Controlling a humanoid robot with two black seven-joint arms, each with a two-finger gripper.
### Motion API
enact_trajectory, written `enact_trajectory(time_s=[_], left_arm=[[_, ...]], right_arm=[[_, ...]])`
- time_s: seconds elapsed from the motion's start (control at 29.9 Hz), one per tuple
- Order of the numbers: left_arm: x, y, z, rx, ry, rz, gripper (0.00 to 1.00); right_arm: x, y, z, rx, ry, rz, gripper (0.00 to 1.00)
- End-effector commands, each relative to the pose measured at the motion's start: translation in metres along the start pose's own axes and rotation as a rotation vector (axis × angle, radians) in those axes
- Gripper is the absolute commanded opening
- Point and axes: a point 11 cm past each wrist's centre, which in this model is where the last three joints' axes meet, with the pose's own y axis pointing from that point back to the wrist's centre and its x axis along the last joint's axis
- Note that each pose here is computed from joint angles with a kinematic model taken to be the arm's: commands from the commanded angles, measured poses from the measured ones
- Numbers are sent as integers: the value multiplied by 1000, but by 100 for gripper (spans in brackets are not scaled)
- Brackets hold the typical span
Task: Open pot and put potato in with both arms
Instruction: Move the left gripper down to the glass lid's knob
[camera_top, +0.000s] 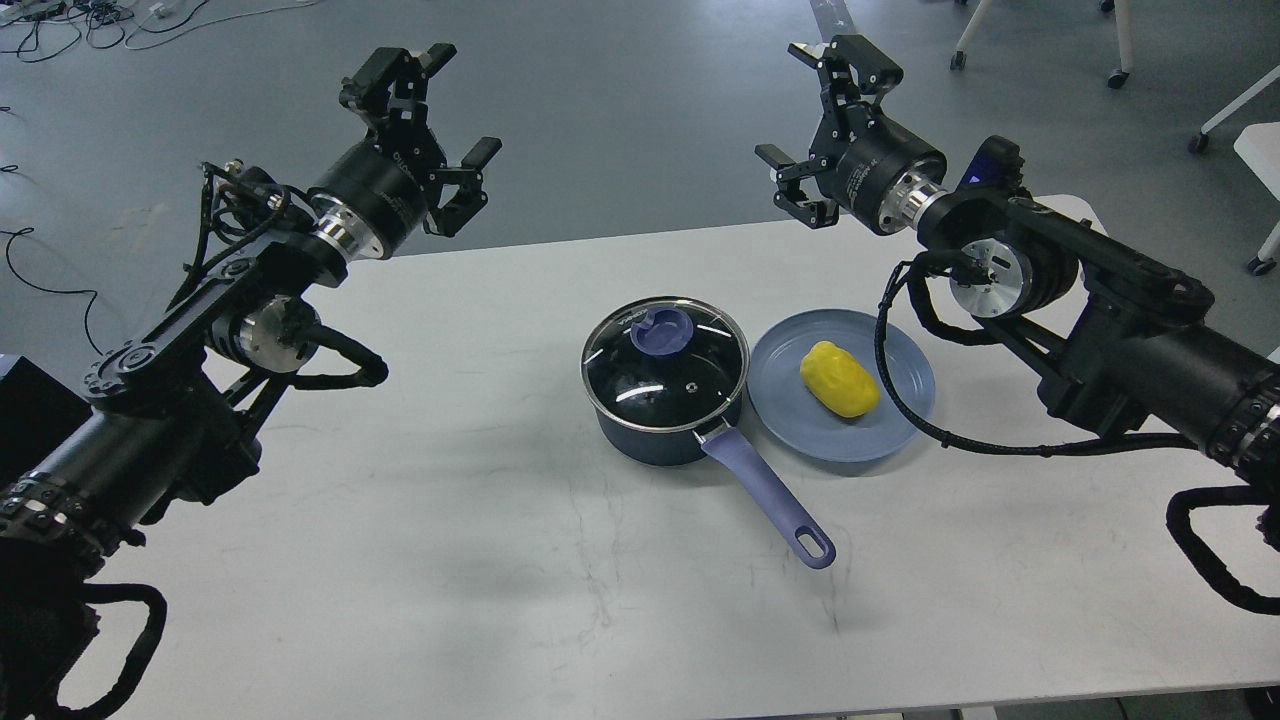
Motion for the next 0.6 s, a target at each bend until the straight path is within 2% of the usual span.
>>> enact_trajectory(time_s=[0.0,0.1,0.23,0.27,0.37,0.47,0.57], left_arm=[[-22,-2,4,-2,-320,-7,98],[-51,-1,-4,-22,-542,-70,98],[-83,-5,-3,-115,-758,-105,98],[-108,-5,-11,-151,-858,-158,98],[-150,-1,-30,-263,-1115,-229,98],[-172,-5,-36,-309,-1171,-271,98],[-164,-13,-53,-263,-1258,-287,98]], right_arm=[[7,3,-2,3,-1,17,100],[31,13,-14,27,2,69,100],[50,26,-6,28,-60,116,100],[57,31,-3,23,-74,133,100],[77,44,-6,22,-66,175,100],[90,54,-5,28,-88,208,100],[103,64,-1,27,-123,243,100]])
